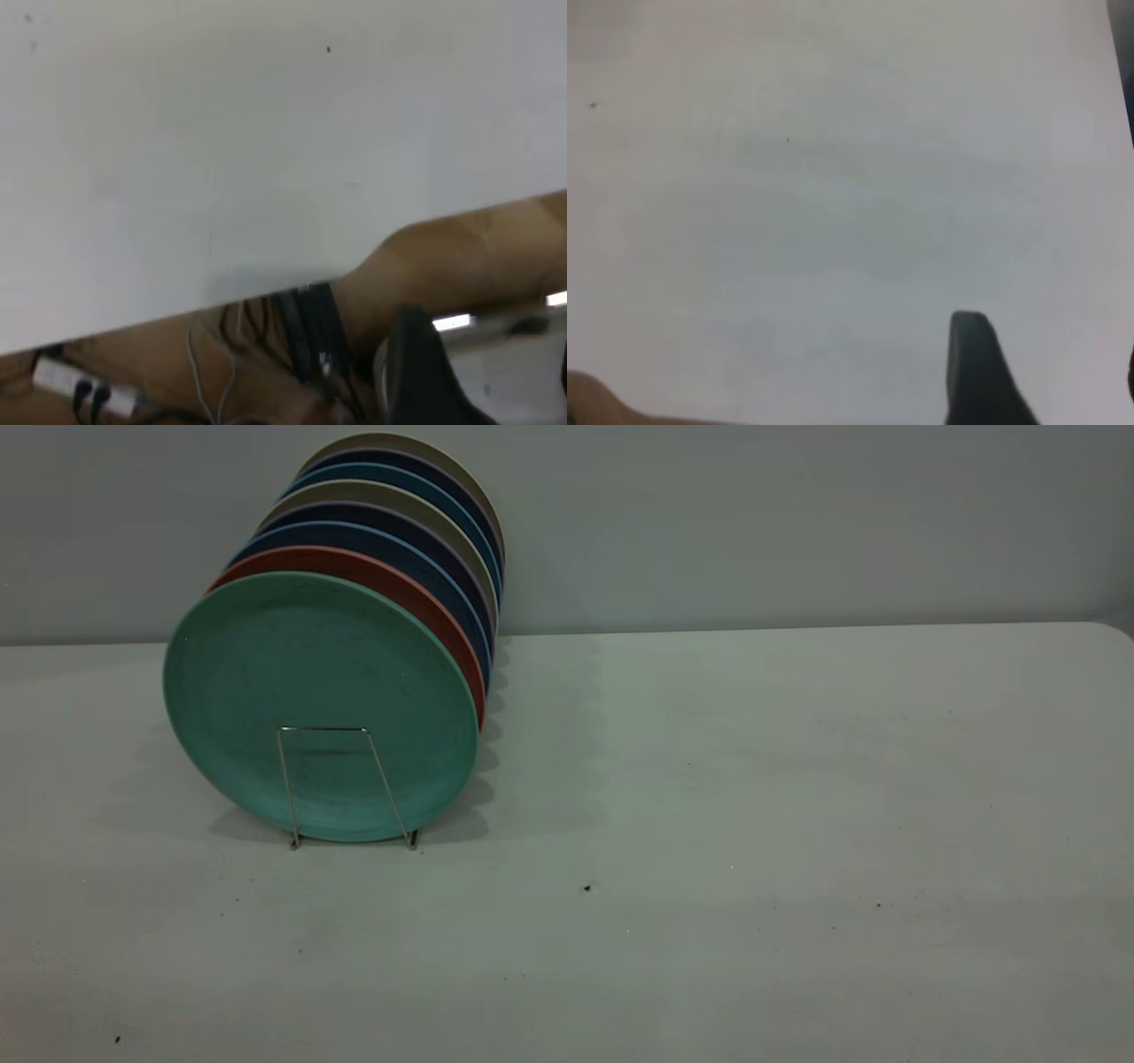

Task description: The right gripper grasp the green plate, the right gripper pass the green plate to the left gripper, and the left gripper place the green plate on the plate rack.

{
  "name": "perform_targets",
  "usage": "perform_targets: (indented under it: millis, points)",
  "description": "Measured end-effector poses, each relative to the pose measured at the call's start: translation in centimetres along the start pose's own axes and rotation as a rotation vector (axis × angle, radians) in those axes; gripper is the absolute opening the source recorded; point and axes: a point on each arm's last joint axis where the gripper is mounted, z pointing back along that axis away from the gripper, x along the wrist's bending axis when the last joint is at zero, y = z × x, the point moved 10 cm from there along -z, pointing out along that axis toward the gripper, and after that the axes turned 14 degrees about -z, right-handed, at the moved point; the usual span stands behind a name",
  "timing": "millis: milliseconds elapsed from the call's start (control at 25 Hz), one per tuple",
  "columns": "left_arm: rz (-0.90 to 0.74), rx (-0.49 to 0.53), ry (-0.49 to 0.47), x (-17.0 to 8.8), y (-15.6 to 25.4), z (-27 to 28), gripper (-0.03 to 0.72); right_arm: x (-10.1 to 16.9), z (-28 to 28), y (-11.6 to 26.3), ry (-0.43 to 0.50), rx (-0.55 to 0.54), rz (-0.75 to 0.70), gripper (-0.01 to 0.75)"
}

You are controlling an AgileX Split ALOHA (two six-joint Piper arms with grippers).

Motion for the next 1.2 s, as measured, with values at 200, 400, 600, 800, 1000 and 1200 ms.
perform_targets:
  millis: [200,400,600,800,1000,1200]
  points:
    - [0.018,-0.14,-0.052,-0.1,0.1,1.5,0.415,0.0,0.0,0.0,-0.001,0.0,0.0,0.417]
    - [0.014,-0.255,-0.094,-0.2,0.4,2.7,0.415,0.0,0.0,0.0,0.0,0.002,0.0,0.417]
    - [0.011,-0.327,-0.121,-0.4,0.7,3.4,0.415,0.0,0.8,0.0,-0.01,-0.066,-0.005,0.417]
    - [0.011,-0.332,-0.122,-0.4,0.8,3.5,0.415,-0.4,0.9,-0.1,0.024,-0.077,-0.028,0.417]
    - [0.009,-0.368,-0.136,-0.5,1.0,3.8,0.415,-0.6,0.9,-0.1,0.05,-0.082,-0.045,0.417]
    - [0.028,-0.368,-0.153,-0.4,1.0,3.9,0.415,-0.6,0.9,-0.1,0.051,-0.083,-0.046,0.417]
